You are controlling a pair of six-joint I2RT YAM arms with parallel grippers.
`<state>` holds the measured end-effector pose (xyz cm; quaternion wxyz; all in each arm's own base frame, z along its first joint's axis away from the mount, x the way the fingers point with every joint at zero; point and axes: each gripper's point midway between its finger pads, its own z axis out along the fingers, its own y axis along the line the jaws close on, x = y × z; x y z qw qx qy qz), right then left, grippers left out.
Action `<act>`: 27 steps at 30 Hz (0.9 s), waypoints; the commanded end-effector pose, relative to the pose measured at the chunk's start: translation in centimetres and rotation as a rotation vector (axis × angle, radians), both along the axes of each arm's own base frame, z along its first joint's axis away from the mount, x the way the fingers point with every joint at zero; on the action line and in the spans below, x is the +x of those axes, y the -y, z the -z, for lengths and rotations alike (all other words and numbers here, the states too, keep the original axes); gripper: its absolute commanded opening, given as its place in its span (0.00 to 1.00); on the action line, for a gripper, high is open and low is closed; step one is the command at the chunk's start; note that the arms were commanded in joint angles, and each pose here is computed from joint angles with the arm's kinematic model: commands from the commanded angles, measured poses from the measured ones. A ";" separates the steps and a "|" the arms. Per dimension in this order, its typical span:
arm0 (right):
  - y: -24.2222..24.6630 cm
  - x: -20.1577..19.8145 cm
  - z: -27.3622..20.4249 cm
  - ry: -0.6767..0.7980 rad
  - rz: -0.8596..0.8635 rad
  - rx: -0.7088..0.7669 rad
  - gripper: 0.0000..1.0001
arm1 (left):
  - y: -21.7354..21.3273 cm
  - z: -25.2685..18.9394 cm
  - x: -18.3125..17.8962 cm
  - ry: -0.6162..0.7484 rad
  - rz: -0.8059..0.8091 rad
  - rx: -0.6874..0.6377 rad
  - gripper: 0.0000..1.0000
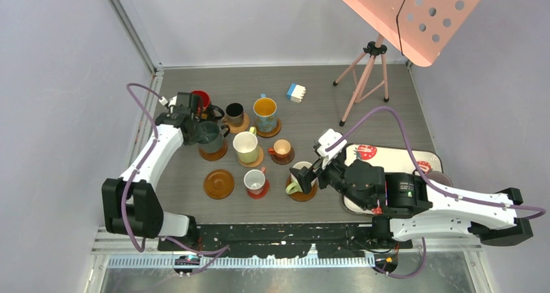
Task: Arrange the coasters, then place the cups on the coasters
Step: Place the cup on the coaster.
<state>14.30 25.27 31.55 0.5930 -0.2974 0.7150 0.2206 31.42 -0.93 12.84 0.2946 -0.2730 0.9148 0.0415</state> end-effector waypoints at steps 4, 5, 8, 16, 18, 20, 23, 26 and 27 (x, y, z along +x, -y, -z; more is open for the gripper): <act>1.5 0.4 -0.8 -0.017 0.065 0.079 0.95 | 0.0 -0.6 2.6 0.086 -0.014 -0.024 0.00; 1.6 0.4 -0.7 -0.020 0.066 0.084 0.95 | -0.2 -0.5 2.6 0.084 -0.016 -0.019 0.00; 2.3 0.3 -1.0 -0.022 0.067 0.119 0.95 | -0.4 -0.1 2.7 0.079 -0.022 -0.015 0.00; 3.7 0.5 -1.2 -0.025 0.105 0.167 0.95 | 0.1 1.8 3.0 0.052 -0.008 -0.059 0.00; 3.7 0.6 -1.2 -0.025 0.120 0.157 0.95 | 0.1 2.2 2.9 0.042 -0.008 -0.063 0.00; 3.4 0.7 -0.9 -0.029 0.124 0.134 0.95 | 0.1 2.4 2.9 0.039 -0.011 -0.069 0.00; 3.2 0.7 -0.6 -0.034 0.124 0.117 0.95 | 0.1 2.8 2.7 0.034 -0.014 -0.072 0.00; 2.9 0.8 -0.3 -0.035 0.123 0.103 0.95 | 0.0 2.7 2.6 0.034 -0.016 -0.068 0.00; 2.9 0.8 -0.3 -0.035 0.123 0.102 0.95 | -0.1 2.7 2.6 0.035 -0.018 -0.064 0.00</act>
